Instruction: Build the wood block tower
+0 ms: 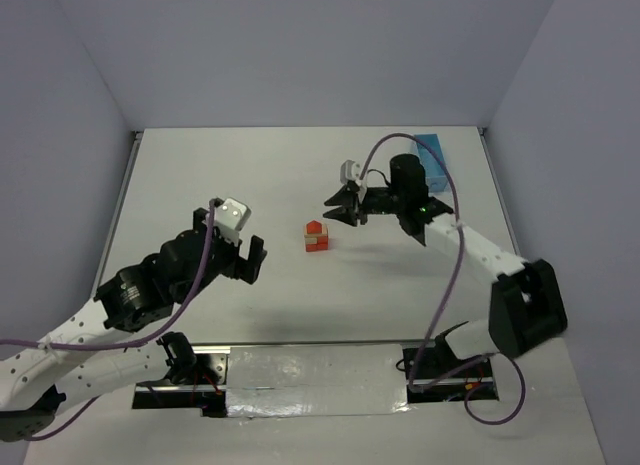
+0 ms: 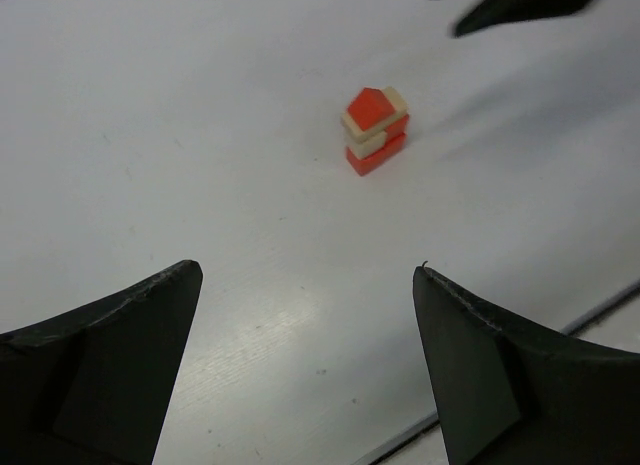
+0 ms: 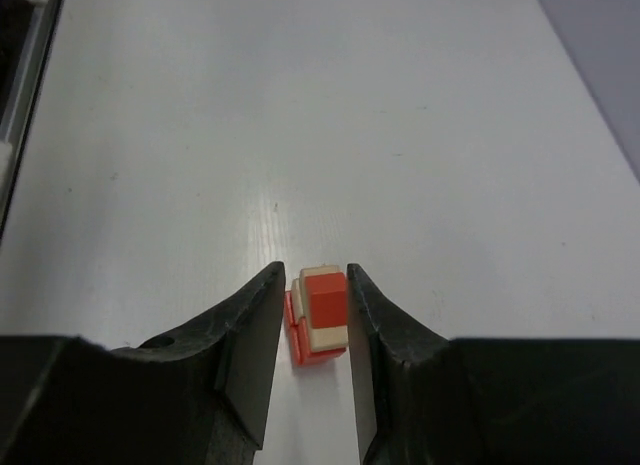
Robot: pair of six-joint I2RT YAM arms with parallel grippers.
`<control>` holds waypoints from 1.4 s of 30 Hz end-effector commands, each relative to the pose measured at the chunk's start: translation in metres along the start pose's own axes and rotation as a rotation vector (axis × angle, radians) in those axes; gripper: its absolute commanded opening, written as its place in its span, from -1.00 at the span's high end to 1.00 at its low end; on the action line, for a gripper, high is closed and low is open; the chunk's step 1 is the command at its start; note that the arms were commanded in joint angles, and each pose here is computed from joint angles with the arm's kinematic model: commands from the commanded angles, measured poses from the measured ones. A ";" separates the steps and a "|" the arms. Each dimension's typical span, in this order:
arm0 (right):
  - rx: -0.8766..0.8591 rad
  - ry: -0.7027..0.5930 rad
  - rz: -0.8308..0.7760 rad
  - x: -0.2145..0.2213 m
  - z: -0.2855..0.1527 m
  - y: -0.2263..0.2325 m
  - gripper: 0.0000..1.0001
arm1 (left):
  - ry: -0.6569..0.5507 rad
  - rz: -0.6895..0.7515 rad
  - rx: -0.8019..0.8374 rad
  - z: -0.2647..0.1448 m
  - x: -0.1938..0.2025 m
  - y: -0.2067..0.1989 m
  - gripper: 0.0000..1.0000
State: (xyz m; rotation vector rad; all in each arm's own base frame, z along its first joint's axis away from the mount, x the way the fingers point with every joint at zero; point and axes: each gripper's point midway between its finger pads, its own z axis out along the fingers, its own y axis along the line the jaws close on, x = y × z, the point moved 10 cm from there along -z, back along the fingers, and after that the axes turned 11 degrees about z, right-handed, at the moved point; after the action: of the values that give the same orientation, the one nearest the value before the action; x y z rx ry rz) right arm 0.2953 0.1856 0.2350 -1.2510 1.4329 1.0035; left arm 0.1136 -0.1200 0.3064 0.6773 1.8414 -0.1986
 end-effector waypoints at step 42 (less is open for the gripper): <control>1.139 0.351 0.813 -0.026 0.129 0.056 1.00 | 0.180 -0.197 -0.459 0.031 0.016 0.061 -0.99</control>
State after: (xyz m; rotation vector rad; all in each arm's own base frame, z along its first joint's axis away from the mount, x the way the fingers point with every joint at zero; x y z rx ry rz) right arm 0.2535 0.3179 0.2155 0.0332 2.3948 0.2318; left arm 0.1688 -0.0797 0.2882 0.2009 2.0539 0.1697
